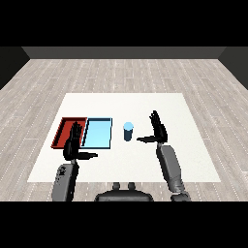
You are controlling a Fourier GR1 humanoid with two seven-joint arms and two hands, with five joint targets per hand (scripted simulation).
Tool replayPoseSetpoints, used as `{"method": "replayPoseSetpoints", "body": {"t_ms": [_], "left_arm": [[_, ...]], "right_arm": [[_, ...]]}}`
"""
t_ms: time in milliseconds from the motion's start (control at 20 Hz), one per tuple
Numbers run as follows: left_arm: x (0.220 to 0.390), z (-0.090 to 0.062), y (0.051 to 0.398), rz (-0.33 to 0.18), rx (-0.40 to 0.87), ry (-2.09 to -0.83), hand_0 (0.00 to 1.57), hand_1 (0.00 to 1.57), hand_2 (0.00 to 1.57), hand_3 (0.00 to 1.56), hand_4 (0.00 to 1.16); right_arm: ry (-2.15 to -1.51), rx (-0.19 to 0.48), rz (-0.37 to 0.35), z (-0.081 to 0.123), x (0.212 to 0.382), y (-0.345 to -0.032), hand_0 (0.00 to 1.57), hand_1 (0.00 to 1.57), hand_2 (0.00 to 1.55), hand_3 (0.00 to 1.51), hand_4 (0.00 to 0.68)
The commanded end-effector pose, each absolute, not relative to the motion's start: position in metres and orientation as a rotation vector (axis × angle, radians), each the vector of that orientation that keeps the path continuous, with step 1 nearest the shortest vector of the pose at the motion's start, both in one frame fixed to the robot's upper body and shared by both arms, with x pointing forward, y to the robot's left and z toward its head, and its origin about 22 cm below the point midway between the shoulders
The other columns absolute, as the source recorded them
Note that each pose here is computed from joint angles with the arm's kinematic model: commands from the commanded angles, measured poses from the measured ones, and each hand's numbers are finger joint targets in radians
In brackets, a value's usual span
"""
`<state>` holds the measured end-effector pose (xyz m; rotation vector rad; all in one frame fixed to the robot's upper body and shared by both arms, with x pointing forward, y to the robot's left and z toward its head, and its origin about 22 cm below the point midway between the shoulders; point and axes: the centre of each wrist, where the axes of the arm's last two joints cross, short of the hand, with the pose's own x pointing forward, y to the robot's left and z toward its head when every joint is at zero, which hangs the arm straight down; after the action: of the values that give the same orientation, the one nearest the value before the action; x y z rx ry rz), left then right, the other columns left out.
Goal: Pick the blue can and put it in the blue box
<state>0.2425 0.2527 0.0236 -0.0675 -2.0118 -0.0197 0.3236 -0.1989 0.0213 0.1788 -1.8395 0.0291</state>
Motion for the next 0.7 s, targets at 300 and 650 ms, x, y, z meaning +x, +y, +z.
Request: {"method": "replayPoseSetpoints", "body": {"t_ms": [300,650], "left_arm": [[0.254,0.019,0.24,-0.003,-0.047,-2.034,0.0,0.0,0.0,0.0,0.0],[0.227,0.026,0.266,0.01,-0.092,-2.057,0.0,0.0,0.0,0.0,0.0]], "right_arm": [[-1.828,0.208,0.017,0.027,0.336,-0.193,0.0,0.0,0.0,0.0,0.0],[-1.798,0.264,-0.031,0.028,0.356,-0.152,0.0,0.0,0.0,0.0,0.0]]}}
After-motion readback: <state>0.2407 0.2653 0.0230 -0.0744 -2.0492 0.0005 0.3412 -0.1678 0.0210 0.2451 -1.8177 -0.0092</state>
